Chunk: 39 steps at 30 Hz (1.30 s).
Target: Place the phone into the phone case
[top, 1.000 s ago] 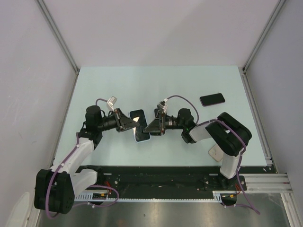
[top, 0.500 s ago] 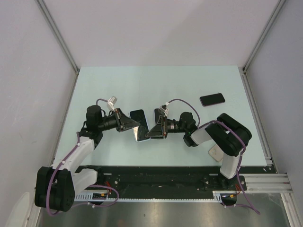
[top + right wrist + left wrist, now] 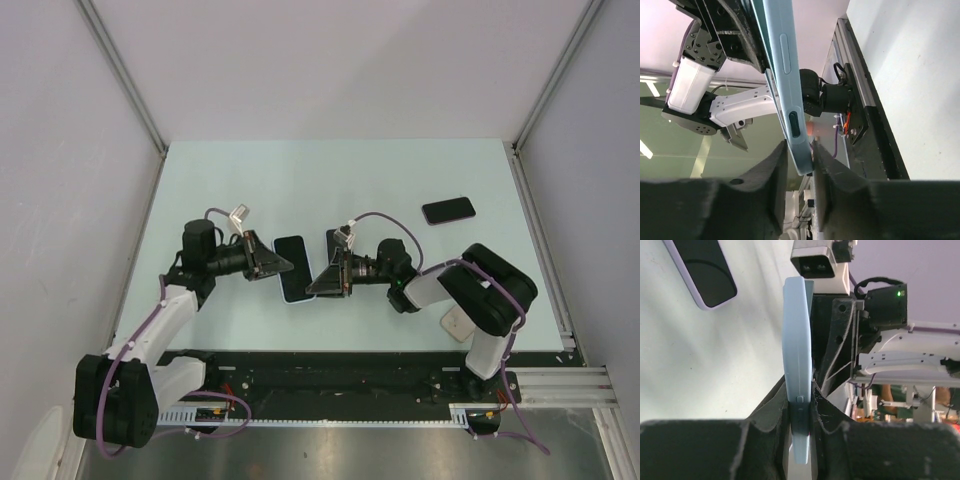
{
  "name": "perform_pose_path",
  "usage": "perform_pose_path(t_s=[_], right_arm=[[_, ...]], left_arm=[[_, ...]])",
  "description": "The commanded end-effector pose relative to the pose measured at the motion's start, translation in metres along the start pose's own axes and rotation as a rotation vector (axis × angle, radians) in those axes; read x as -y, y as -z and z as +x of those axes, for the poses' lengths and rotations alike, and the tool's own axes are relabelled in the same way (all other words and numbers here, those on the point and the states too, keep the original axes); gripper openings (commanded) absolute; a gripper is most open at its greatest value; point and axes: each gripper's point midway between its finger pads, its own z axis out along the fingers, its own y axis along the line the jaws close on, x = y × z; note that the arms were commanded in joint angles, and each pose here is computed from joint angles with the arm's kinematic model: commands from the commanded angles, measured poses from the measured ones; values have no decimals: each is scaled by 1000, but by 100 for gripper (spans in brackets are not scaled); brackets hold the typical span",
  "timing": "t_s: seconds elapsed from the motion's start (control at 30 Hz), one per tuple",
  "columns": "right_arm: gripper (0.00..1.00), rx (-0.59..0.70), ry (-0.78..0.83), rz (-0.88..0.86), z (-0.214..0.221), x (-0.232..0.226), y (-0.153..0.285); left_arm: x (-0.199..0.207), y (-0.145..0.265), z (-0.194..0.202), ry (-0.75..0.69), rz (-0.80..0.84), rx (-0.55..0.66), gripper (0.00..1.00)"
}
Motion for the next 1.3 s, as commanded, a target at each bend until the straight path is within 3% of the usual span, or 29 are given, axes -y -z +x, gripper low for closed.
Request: perform_pose_path(t_s=[0.0,0.1,0.2,0.77,0.97,1.13,1.23,1.27], right_arm=[[42,61,103,-23,-15,-28,5],[57,85,166,39,-22,-21,11],[61,98,204,64,-29,-17,19],[68,65,336,-33,-48,-45,29],[58,84,326,-43,-55,-48,28],[43,106,319,-67,-60,-52,30],[23,115,326,-73,-62,-55,30],[10,120,337,-73,-63,-56,30]], left_arm=[[16,4,-2,-198,81,-26,0],[23,5,4,-206,124,-67,0],[26,2,8,-223,147,-82,0],[41,-14,45,-214,266,-247,0],[43,-14,49,-212,281,-270,0],[34,-17,53,-183,266,-284,0],[31,-18,54,-164,253,-290,0],[29,-20,51,-175,234,-277,0]])
